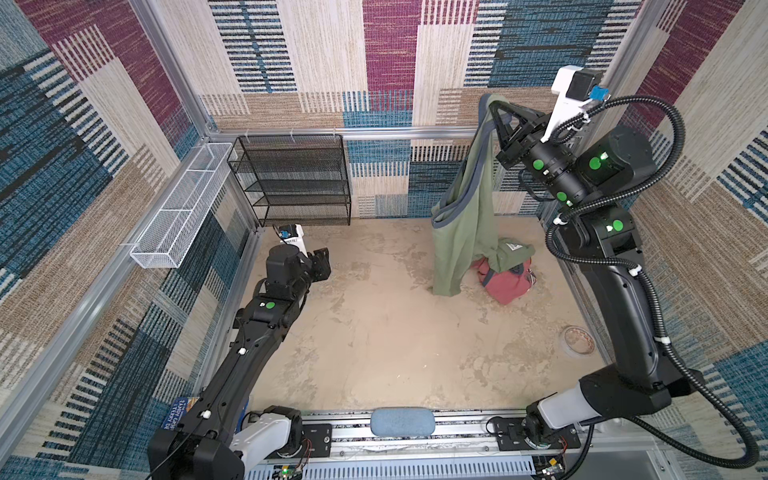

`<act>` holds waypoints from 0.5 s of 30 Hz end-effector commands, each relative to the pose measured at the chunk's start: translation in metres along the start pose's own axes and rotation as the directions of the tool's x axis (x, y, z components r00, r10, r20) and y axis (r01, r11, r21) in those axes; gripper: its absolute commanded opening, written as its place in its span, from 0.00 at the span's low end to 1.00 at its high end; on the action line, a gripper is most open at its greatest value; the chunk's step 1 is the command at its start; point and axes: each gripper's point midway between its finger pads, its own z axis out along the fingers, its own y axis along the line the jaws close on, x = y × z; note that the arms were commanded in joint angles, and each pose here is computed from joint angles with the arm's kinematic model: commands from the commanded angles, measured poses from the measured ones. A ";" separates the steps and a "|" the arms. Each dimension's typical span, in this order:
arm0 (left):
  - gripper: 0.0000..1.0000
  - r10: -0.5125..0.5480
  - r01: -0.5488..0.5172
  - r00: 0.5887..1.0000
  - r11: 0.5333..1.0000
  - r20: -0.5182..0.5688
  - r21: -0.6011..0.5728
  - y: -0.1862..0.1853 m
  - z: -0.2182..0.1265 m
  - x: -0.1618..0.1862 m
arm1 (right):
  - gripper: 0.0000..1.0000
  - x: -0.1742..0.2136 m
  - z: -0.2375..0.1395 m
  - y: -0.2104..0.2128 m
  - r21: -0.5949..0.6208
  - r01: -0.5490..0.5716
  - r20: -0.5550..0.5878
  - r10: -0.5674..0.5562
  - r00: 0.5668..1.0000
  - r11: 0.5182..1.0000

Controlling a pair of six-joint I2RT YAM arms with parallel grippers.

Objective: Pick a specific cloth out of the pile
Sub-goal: 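Lift the green shirt high with the right gripper, pulling it out of the pile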

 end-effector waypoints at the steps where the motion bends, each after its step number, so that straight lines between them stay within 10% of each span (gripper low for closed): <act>1: 0.55 -0.019 0.019 1.000 1.000 0.014 0.013 -0.003 -0.006 -0.006 | 0.00 -0.008 0.006 0.021 -0.119 -0.028 -0.005 0.028 1.000 0.993; 15: 0.55 -0.026 0.025 0.998 1.000 0.056 0.013 -0.003 -0.027 -0.016 | 0.00 -0.019 0.010 0.086 -0.552 -0.099 -0.039 0.093 0.995 0.828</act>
